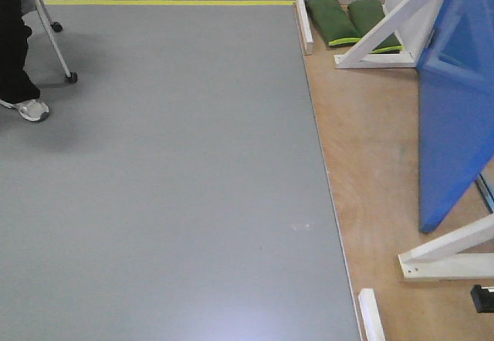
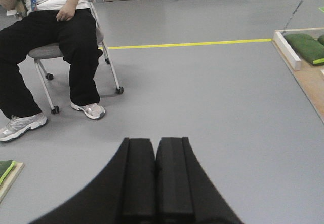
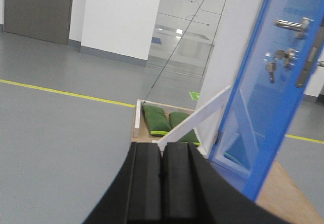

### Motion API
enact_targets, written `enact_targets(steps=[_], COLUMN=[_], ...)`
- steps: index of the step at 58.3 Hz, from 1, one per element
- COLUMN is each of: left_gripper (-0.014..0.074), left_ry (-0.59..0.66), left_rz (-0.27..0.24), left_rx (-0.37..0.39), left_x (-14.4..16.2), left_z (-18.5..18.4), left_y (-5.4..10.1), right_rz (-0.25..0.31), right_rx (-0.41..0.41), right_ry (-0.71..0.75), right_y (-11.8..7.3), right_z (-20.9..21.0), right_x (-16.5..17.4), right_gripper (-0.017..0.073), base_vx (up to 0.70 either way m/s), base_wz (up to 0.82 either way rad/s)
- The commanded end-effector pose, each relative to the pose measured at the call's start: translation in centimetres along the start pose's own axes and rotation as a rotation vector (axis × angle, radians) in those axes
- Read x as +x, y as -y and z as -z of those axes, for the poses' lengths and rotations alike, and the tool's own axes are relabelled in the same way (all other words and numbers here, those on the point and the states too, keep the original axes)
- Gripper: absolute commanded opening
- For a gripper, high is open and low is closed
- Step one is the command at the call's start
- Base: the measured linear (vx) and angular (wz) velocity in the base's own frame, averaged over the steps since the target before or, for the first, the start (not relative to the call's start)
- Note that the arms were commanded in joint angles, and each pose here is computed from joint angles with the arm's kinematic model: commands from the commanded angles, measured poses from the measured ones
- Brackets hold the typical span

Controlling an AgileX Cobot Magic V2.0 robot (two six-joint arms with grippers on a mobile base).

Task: Move to blue door and open it

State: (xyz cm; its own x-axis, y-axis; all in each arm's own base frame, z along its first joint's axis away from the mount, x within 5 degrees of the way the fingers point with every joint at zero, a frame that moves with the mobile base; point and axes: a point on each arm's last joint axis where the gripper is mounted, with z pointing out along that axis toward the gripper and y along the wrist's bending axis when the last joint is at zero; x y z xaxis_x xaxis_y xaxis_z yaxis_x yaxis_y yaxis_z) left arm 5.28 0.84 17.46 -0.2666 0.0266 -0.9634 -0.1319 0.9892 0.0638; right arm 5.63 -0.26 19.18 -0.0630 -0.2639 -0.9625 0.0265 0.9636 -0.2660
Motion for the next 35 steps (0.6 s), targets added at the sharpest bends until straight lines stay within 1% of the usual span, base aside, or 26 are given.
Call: enact_targets(steps=[1, 19, 35], left_gripper=[0.0070, 0.0070, 0.0070], left_ry=[0.099, 0.099, 0.099], left_rz=[0.006, 0.006, 0.006], left_rx=[0.004, 0.004, 0.004], left_x=[-0.71, -0.71, -0.71], left_z=[0.10, 0.10, 0.10], left_y=[0.02, 0.02, 0.02], right_rz=[0.014, 0.014, 0.014], right_rx=[0.024, 0.024, 0.023], right_ry=[0.073, 0.073, 0.074], right_y=[0.07, 0.07, 0.06], right_z=[0.01, 0.01, 0.02], right_x=[-0.23, -0.23, -0.24], right_gripper=[0.0002, 0.0002, 0.0002], base_vx=[0.42, 0.41, 0.39], base_wz=[0.11, 0.09, 0.01])
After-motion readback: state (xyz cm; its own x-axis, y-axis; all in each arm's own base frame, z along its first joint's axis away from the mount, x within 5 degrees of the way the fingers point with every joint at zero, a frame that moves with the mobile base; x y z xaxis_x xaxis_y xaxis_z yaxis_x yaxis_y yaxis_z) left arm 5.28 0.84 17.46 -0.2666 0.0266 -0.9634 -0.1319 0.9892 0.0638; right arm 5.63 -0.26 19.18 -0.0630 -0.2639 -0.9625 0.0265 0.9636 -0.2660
